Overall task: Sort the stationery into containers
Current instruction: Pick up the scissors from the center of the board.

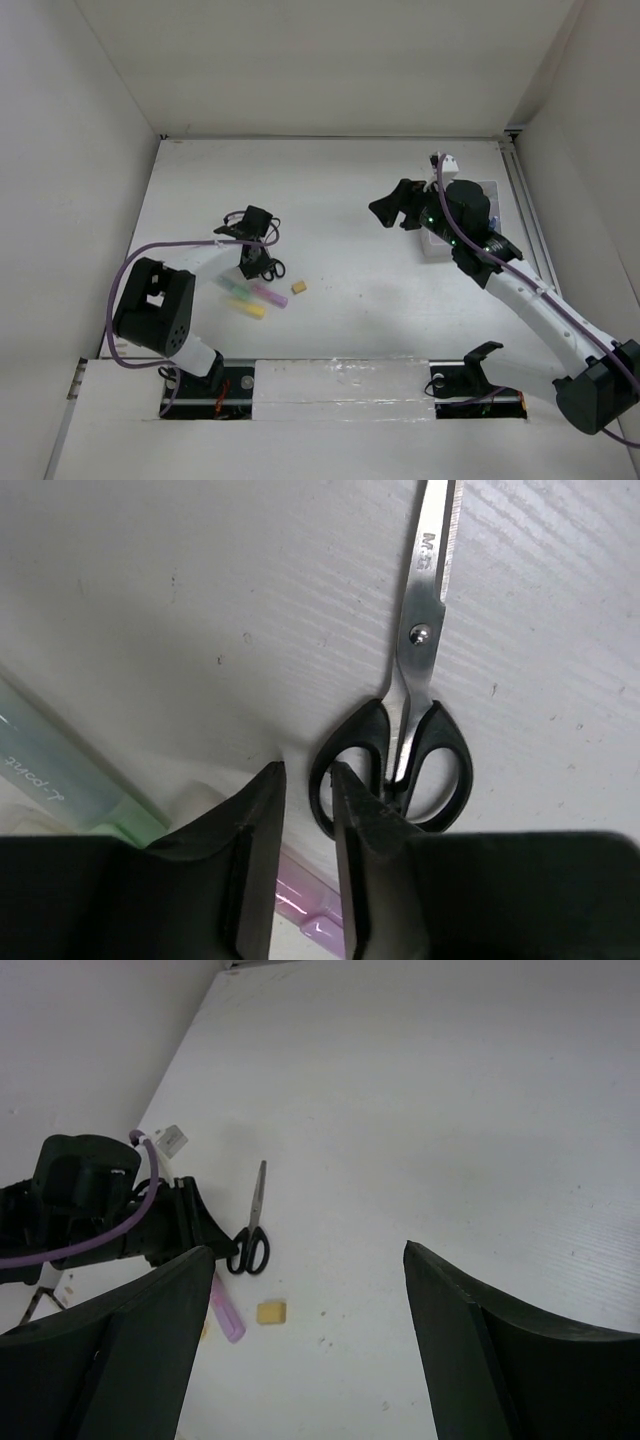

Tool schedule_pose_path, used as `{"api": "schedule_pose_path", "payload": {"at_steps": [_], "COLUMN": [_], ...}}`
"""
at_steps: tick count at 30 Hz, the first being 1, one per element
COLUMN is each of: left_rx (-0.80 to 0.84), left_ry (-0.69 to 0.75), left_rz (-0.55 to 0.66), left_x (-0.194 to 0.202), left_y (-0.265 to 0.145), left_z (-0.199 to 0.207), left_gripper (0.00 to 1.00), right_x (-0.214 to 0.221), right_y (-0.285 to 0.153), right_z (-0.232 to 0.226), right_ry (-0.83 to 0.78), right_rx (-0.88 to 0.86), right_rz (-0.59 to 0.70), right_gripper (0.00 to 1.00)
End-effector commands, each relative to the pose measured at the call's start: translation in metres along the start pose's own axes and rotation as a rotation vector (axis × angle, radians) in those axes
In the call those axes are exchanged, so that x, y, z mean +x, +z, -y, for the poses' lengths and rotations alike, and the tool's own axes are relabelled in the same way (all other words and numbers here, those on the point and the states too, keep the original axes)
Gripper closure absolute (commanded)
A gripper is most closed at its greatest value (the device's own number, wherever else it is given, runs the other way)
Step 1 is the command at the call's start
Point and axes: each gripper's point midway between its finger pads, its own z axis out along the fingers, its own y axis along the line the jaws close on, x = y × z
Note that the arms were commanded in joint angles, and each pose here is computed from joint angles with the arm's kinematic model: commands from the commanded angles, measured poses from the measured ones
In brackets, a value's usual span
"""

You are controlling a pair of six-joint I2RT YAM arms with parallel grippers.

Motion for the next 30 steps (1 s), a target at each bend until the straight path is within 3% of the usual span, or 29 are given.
{"api": "schedule_pose_path", "payload": {"at_steps": [1,5,12,19,24,30], "left_rx": [-0.05,-0.06,0.038,0.313,0.562,0.699], "left_ry": [0.018,0.009,-0.035,0.001,0.132,0.389], "left_rz": [-0.043,-0.037,0.099,0.283,0.357,0.499], "left_x": [0.012,0.013,-0.021,-0.075,-0.067,-0.029], "left_y": [0.013,0.018,0.005,-0.06,-0.124,-0.193], "left_z": [-0.01,-0.011,0.012,0.064,0.11,0.164], "left_gripper": [0.81,1.0,1.0,1.0,1.0,1.0], "right_x": [-0.012,-0.015,-0.008,-0.025,-0.049,-0.058], "right_y": [-0.005,-0.005,-0.001,-0.009,-0.021,-0.006], "right_z": [-0.005,-0.005,-0.007,-0.005,-0.016,-0.023], "right_ry": [-0.021,-0.02,-0.002,-0.018,-0.034,-0.002], "right_rx": [-0.027,-0.033,-0.187,-0.218,-0.283,-0.31], "right_rz": [0.049,0.056,0.022,0.069,0.096,0.035], "right_gripper": [0.18,0.18,0.18,0.18,0.18,0.19]}}
